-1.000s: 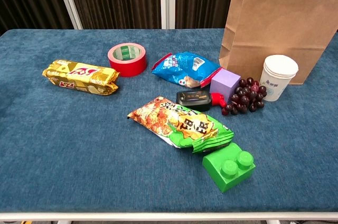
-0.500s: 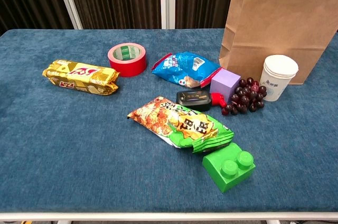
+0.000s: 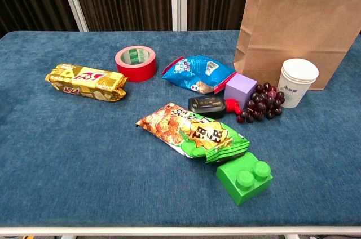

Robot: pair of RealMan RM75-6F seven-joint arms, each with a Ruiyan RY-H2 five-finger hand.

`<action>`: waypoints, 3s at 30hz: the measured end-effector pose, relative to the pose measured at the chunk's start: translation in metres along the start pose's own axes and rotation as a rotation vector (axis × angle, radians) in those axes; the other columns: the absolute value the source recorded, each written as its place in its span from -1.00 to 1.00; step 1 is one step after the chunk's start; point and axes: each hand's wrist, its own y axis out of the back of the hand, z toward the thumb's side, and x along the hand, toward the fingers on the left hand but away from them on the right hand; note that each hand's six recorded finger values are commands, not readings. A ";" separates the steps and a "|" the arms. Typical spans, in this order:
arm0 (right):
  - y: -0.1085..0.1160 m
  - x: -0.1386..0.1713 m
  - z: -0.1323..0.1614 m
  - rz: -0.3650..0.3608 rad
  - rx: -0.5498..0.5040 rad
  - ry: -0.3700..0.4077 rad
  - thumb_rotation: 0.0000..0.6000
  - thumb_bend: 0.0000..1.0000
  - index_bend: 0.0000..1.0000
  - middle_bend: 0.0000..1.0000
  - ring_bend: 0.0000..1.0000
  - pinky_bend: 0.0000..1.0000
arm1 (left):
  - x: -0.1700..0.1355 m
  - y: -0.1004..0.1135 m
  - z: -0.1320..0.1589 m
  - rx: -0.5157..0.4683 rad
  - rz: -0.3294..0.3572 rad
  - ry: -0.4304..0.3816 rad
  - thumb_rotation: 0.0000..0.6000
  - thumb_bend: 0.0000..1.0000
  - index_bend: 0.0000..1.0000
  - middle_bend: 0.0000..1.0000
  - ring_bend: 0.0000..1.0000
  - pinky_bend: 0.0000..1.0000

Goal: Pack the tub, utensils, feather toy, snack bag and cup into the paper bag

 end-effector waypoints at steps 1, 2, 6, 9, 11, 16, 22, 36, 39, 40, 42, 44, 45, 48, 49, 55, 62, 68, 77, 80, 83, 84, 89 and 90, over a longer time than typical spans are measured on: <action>0.004 0.000 0.000 -0.013 -0.008 0.001 1.00 -1.00 -0.04 -0.33 -0.66 -0.24 | 0.000 0.000 0.000 -0.001 0.002 -0.001 1.00 -0.83 -0.77 -0.82 -0.93 -0.60; 0.007 0.001 0.000 -0.024 -0.015 0.002 1.00 -1.00 -0.04 -0.33 -0.66 -0.24 | 0.001 0.001 0.001 -0.001 0.003 -0.002 1.00 -0.83 -0.77 -0.82 -0.93 -0.60; 0.023 0.003 0.001 -0.091 -0.044 0.018 1.00 -1.00 -0.04 -0.32 -0.63 -0.24 | 0.002 0.003 0.001 -0.003 0.009 -0.002 1.00 -0.83 -0.77 -0.82 -0.93 -0.60; 0.041 0.008 0.004 -0.158 -0.081 0.032 1.00 -1.00 -0.04 -0.32 -0.58 -0.24 | 0.001 0.003 0.002 -0.008 0.010 0.000 1.00 -0.83 -0.77 -0.82 -0.93 -0.60; 0.054 0.014 0.009 -0.199 -0.112 0.051 1.00 -1.00 -0.04 -0.31 -0.52 -0.23 | 0.001 0.003 0.002 -0.007 0.011 -0.001 1.00 -0.83 -0.77 -0.82 -0.93 -0.60; 0.075 0.036 0.029 -0.251 -0.131 0.164 1.00 -1.00 0.01 -0.24 -0.44 -0.15 | 0.002 0.006 0.003 -0.009 0.022 -0.004 1.00 -0.83 -0.77 -0.82 -0.93 -0.60; 0.062 0.084 0.057 -0.194 -0.079 0.348 1.00 -1.00 0.03 -0.18 -0.35 -0.12 | 0.001 0.007 0.003 -0.005 0.022 -0.003 1.00 -0.83 -0.77 -0.82 -0.93 -0.60; -0.020 0.191 0.089 0.126 -0.023 0.576 1.00 -1.00 0.03 -0.14 -0.21 0.03 | 0.000 0.006 0.002 -0.007 0.018 0.002 1.00 -0.83 -0.77 -0.82 -0.93 -0.60; -0.035 0.195 0.094 0.198 -0.026 0.585 1.00 -1.00 0.00 -0.22 -0.03 0.23 | -0.001 0.006 0.001 -0.007 0.018 0.006 1.00 -0.83 -0.77 -0.82 -0.93 -0.60; -0.041 0.195 0.096 0.230 -0.025 0.584 1.00 -1.00 -0.06 -0.28 -0.02 0.26 | -0.001 0.006 0.000 -0.006 0.018 0.008 1.00 -0.83 -0.77 -0.83 -0.93 -0.60; -0.050 0.194 0.099 0.278 -0.020 0.583 1.00 -1.00 -0.19 -0.38 -0.03 0.28 | -0.001 0.007 -0.001 -0.007 0.020 0.011 1.00 -0.83 -0.77 -0.83 -0.93 -0.60; -0.060 0.190 0.106 0.330 -0.014 0.587 1.00 -1.00 -0.30 -0.44 -0.05 0.28 | -0.001 0.006 -0.001 -0.008 0.021 0.013 1.00 -0.83 -0.77 -0.82 -0.93 -0.60; -0.063 0.188 0.111 0.347 -0.013 0.592 1.00 -1.00 -0.35 -0.47 -0.06 0.28 | -0.002 0.006 -0.002 -0.008 0.022 0.014 1.00 -0.83 -0.77 -0.82 -0.93 -0.60; -0.069 0.176 0.136 0.380 -0.031 0.625 1.00 -1.00 -0.47 -0.54 -0.07 0.28 | -0.003 0.005 -0.004 -0.006 0.019 0.019 1.00 -0.83 -0.77 -0.82 -0.93 -0.60; -0.070 0.170 0.146 0.385 -0.038 0.638 1.00 -1.00 -0.50 -0.56 -0.07 0.28 | -0.003 0.005 -0.004 -0.007 0.019 0.021 1.00 -0.83 -0.77 -0.82 -0.93 -0.60; -0.079 0.151 0.181 0.441 -0.064 0.649 1.00 -1.00 -0.70 -0.67 -0.01 0.32 | -0.004 0.005 -0.008 -0.010 0.022 0.030 1.00 -0.83 -0.77 -0.82 -0.93 -0.60; -0.071 0.140 0.247 0.427 -0.078 0.735 1.00 -1.00 -0.84 -0.71 0.15 0.38 | -0.003 0.008 -0.013 -0.009 0.027 0.038 1.00 -0.83 -0.77 -0.82 -0.93 -0.60; -0.052 0.132 0.286 0.397 -0.151 0.766 1.00 -1.00 -0.84 -0.63 0.25 0.43 | -0.003 0.008 -0.014 -0.010 0.026 0.038 1.00 -0.83 -0.77 -0.82 -0.93 -0.60; -0.060 0.126 0.306 0.479 -0.159 0.714 1.00 -1.00 -0.93 -0.55 0.38 0.53 | -0.003 0.008 -0.015 -0.014 0.028 0.038 1.00 -0.83 -0.77 -0.83 -0.93 -0.60; -0.063 0.128 0.318 0.494 -0.147 0.698 1.00 -1.00 -0.97 -0.53 0.38 0.55 | -0.004 0.009 -0.016 -0.014 0.030 0.042 1.00 -0.83 -0.77 -0.82 -0.93 -0.60; -0.068 0.131 0.326 0.495 -0.119 0.688 1.00 -1.00 -0.98 -0.51 0.39 0.57 | -0.004 0.009 -0.018 -0.014 0.031 0.044 1.00 -0.83 -0.77 -0.82 -0.93 -0.60; -0.069 0.131 0.328 0.497 -0.113 0.685 1.00 -1.00 -0.98 -0.50 0.40 0.57 | -0.005 0.009 -0.018 -0.014 0.032 0.045 1.00 -0.83 -0.77 -0.82 -0.93 -0.60; -0.077 0.133 0.331 0.513 -0.085 0.659 1.00 -1.00 -0.97 -0.47 0.42 0.59 | -0.005 0.010 -0.019 -0.014 0.032 0.047 1.00 -0.83 -0.77 -0.83 -0.93 -0.60; -0.078 0.133 0.331 0.517 -0.078 0.654 1.00 -1.00 -0.97 -0.47 0.42 0.59 | -0.005 0.010 -0.020 -0.015 0.032 0.047 1.00 -0.83 -0.77 -0.82 -0.93 -0.60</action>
